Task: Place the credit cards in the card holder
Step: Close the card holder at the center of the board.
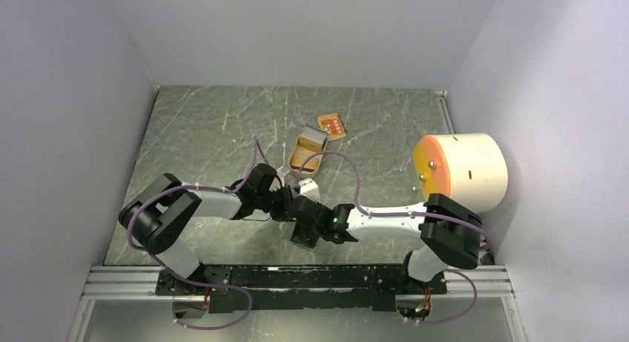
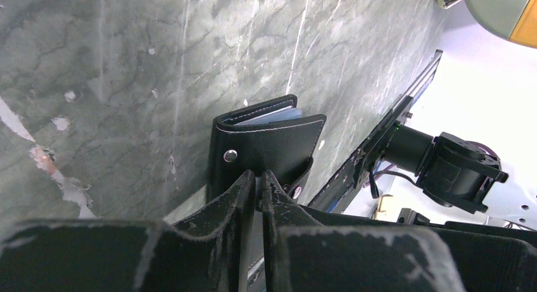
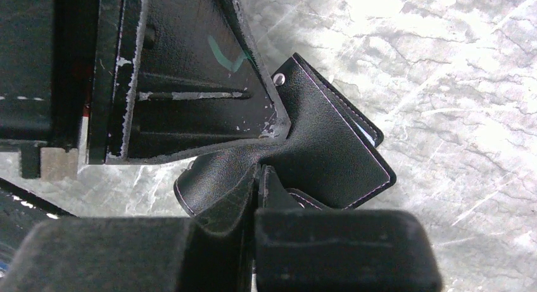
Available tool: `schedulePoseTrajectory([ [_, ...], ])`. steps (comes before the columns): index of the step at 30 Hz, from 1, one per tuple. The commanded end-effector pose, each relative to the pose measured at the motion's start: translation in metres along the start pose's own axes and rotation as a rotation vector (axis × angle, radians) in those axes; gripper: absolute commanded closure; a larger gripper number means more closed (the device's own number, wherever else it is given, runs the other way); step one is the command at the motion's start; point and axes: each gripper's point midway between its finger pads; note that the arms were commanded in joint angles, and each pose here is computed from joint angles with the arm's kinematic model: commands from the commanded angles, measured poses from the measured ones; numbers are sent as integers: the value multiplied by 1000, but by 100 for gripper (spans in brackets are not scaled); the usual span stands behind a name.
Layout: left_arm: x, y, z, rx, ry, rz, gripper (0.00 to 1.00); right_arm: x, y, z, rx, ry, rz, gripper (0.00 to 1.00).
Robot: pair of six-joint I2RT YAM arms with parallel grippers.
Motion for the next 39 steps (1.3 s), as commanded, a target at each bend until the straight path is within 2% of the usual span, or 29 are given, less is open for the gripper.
schedulePoseTrajectory([
  [1,12,-12,4,32,55,10,84,-1,-24,-1,54,19,18,100],
  [6,12,-11,5,34,58,15,84,9,-10,-6,26,55,1,100],
  [10,9,-10,5,39,50,14,84,19,20,-19,-30,75,-7,83],
  [14,3,-7,3,32,43,15,83,22,44,-43,-97,105,28,73],
  [17,-6,-2,-2,9,42,21,76,10,42,-52,-105,73,74,68],
  [22,-23,13,-24,-78,74,41,73,-7,20,-59,-61,25,180,59],
  [26,-14,15,-40,-125,163,38,70,-14,12,-63,-22,-19,236,58],
  [31,-9,-7,-39,-70,91,27,66,-17,5,-59,-12,-46,302,56],
  [39,-4,-20,-28,-21,57,30,70,-19,-5,-42,37,-112,302,55],
])
Point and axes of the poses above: each gripper's point midway between its finger pads, its own z axis out along the fingers, its own x axis along the line the jaws close on, y = z × x, and after that the axes turned 4 degrees about -z, right-handed
